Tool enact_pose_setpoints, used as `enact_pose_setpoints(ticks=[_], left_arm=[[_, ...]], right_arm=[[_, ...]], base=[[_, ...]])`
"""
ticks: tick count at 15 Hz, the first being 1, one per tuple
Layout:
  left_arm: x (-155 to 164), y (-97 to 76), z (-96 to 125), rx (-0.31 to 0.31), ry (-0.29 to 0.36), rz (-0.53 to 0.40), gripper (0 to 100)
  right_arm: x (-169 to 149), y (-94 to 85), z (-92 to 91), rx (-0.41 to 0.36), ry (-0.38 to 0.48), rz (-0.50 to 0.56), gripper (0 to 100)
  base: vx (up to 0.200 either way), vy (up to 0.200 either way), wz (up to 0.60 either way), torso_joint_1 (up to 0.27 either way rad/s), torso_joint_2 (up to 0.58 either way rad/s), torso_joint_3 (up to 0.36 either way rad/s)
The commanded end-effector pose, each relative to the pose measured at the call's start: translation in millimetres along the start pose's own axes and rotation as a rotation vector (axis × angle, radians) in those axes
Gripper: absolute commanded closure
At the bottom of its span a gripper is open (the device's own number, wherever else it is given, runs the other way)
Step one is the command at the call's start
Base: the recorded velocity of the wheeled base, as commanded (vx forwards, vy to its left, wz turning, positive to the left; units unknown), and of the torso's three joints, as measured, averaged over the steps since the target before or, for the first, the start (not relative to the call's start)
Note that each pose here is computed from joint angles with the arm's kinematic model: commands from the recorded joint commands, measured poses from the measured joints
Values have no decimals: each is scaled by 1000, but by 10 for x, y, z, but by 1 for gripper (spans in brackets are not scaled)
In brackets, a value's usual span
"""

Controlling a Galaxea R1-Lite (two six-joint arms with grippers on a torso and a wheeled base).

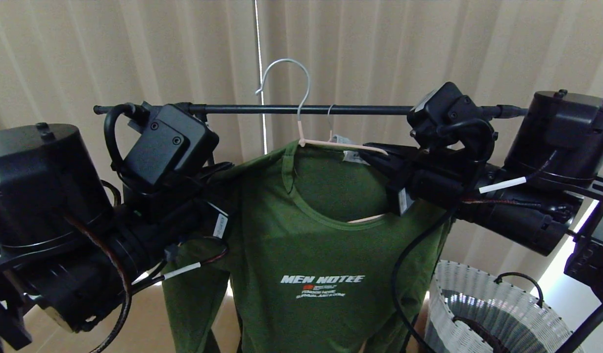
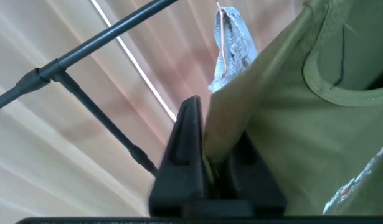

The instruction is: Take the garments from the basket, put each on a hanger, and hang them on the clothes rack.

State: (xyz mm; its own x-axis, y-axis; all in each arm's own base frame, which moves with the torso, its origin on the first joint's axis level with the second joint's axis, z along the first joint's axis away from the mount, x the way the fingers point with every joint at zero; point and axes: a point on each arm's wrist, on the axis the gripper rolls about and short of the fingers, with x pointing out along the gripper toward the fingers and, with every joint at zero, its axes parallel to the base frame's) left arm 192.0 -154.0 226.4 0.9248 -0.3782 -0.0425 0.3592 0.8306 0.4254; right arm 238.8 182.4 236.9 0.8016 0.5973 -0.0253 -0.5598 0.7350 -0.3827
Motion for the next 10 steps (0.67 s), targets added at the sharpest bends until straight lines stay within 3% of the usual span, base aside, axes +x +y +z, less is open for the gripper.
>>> enact_pose_setpoints(ticks=[1,3,5,10], left_arm=[[-5,4,3,0,-1,1,0],[-39,19,22,-5,-14,-2,0],[-133,42,49,-17,-73,-90,0],[-359,51,-154,-41,-36,-119,0]], right_arm=[[-23,-9,22,0,-8,-4,100],[-100,-28,24,2,-4,-19,100],[-255,-87,-46,2,19,-43,100],[-534,-387,-123,7,42,-164,100]], base=[[0,0,0,0,0,0],[0,0,0,0,0,0],[0,0,0,0,0,0],[0,0,0,0,0,0]])
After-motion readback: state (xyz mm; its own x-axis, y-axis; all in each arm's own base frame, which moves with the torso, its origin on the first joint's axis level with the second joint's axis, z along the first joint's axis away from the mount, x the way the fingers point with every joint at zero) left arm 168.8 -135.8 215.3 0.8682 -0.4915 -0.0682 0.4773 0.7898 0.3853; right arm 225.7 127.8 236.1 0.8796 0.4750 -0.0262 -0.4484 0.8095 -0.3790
